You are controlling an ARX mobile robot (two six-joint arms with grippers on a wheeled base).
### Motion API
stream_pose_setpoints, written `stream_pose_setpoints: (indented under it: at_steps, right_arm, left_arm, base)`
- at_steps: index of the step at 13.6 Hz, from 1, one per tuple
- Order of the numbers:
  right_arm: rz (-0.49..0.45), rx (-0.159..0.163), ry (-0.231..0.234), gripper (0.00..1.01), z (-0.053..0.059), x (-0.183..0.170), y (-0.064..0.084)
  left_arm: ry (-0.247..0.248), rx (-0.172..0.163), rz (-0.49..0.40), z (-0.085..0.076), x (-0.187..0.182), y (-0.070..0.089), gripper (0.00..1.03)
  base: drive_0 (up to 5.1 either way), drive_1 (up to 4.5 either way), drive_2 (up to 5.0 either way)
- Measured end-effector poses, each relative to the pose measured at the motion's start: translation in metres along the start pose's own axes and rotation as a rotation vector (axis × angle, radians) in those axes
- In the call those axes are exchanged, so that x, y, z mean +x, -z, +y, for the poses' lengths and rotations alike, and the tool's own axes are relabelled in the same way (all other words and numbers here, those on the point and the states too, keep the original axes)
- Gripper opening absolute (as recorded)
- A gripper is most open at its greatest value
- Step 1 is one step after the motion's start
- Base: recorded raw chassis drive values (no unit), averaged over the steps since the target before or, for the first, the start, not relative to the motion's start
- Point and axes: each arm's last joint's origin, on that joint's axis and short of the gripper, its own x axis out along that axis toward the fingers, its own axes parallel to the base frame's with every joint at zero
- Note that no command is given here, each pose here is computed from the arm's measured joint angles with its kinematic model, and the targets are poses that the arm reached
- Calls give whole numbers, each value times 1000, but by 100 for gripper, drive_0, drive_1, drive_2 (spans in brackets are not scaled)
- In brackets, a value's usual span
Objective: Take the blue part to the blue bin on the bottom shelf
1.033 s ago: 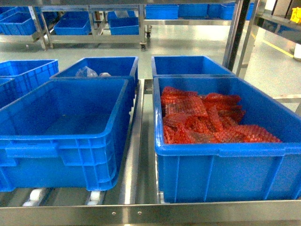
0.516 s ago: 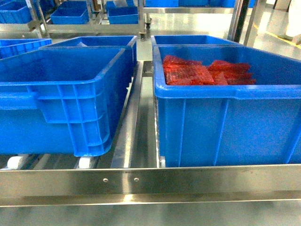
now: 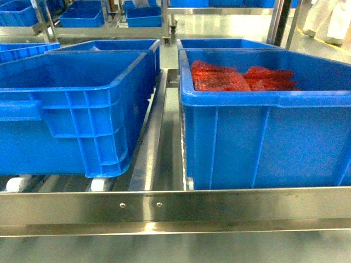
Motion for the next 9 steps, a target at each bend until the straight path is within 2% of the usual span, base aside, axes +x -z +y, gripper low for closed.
stream_pose_setpoints:
  at_steps: [9]
  right_arm:
    - [0,0,0,98,0,0,0]
  left_arm:
    - [0,0,0,0,0,0,43]
  base:
    - [0,0,0]
